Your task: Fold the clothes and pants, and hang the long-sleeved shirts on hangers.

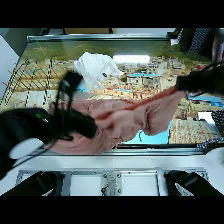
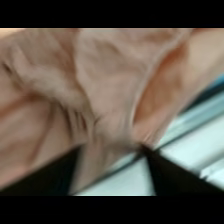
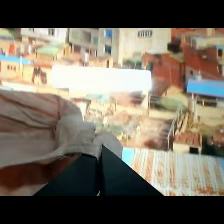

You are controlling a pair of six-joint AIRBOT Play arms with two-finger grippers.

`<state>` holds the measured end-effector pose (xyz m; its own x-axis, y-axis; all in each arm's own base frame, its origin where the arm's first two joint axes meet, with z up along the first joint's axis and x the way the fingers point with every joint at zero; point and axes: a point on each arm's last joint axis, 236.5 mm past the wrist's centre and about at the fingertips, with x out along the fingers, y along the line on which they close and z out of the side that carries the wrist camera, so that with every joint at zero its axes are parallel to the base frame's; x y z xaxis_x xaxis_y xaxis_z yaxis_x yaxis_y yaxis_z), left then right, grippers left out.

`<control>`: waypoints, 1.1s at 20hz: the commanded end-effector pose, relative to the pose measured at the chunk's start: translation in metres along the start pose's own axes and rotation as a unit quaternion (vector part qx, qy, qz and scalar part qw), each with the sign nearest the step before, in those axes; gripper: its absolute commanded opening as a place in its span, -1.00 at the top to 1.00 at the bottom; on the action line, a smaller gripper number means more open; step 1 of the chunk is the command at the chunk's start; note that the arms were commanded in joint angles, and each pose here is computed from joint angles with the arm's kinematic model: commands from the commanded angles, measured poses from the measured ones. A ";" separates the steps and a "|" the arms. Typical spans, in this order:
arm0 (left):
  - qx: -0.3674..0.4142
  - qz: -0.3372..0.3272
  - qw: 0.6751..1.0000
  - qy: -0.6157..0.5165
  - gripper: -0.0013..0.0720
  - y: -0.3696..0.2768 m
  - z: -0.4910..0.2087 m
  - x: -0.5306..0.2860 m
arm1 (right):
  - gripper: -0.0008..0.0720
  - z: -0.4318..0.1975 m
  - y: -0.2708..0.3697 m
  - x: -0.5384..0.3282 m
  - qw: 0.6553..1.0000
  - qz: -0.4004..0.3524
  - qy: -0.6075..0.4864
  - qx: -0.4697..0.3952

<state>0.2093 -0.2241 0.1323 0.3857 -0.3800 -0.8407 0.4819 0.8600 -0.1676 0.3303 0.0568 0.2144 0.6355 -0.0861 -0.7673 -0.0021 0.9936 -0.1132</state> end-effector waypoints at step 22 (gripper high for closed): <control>0.127 -0.087 0.986 0.066 -0.74 -0.163 0.046 0.190 | 0.95 -0.050 -0.006 -0.017 0.999 0.011 0.008 0.033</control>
<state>0.2446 -0.4242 0.0357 0.1972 -0.4466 -0.8727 0.6941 0.6923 -0.1974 0.2815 0.0485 0.1965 0.6221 -0.0664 -0.7801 0.0334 0.9977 -0.0583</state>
